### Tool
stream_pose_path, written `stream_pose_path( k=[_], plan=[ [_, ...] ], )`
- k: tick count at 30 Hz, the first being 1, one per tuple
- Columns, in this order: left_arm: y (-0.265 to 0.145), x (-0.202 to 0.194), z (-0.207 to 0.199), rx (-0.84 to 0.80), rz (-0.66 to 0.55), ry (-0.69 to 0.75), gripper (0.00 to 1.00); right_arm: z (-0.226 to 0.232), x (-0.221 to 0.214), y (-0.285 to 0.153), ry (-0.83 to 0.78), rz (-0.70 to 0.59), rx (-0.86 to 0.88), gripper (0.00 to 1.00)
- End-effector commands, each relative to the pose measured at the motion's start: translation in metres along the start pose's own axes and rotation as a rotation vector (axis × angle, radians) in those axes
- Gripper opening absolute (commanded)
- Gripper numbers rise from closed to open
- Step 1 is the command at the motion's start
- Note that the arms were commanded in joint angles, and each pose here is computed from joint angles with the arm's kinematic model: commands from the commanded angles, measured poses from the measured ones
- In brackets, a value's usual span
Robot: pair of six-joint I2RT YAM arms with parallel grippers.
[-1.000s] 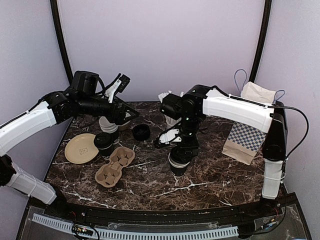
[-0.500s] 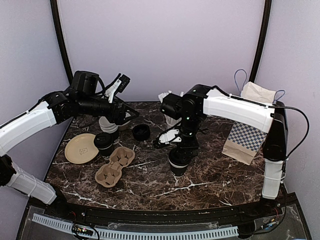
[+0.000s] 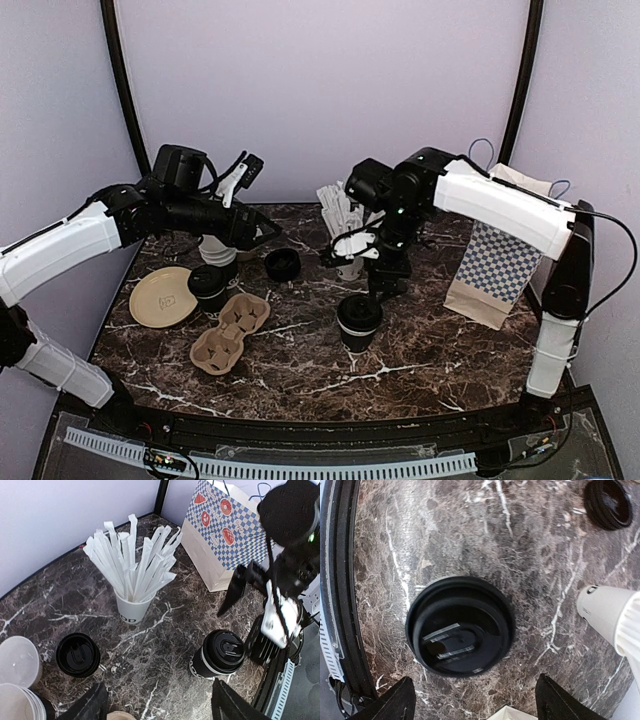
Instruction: Pack the takeout coffee
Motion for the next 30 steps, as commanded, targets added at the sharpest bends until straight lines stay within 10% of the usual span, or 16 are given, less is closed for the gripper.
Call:
stream_pose_path(
  k=[1, 14, 30],
  plan=[
    [0.014, -0.013, -0.006, -0.048, 0.071, -0.139, 0.72, -0.028, -0.007, -0.043, 0.135, -0.247, -0.011, 0.82],
    [0.084, -0.066, -0.065, -0.285, 0.287, -0.382, 0.70, -0.058, -0.039, -0.009, 0.575, -0.435, 0.081, 0.62],
    [0.122, -0.091, -0.089, -0.432, 0.315, -0.573, 0.66, -0.047, -0.051, 0.039, 0.665, -0.384, 0.310, 0.53]
  ],
)
Point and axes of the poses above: each gripper's point midway between its finger pads, its own y axis out along the fingers, its own z axis along the line the jaws close on, x = y × z, the point moved 6 cm from there along -y, back along the fingers, and after that the axes turned 14 degrees about y, right-handed, at the moved point
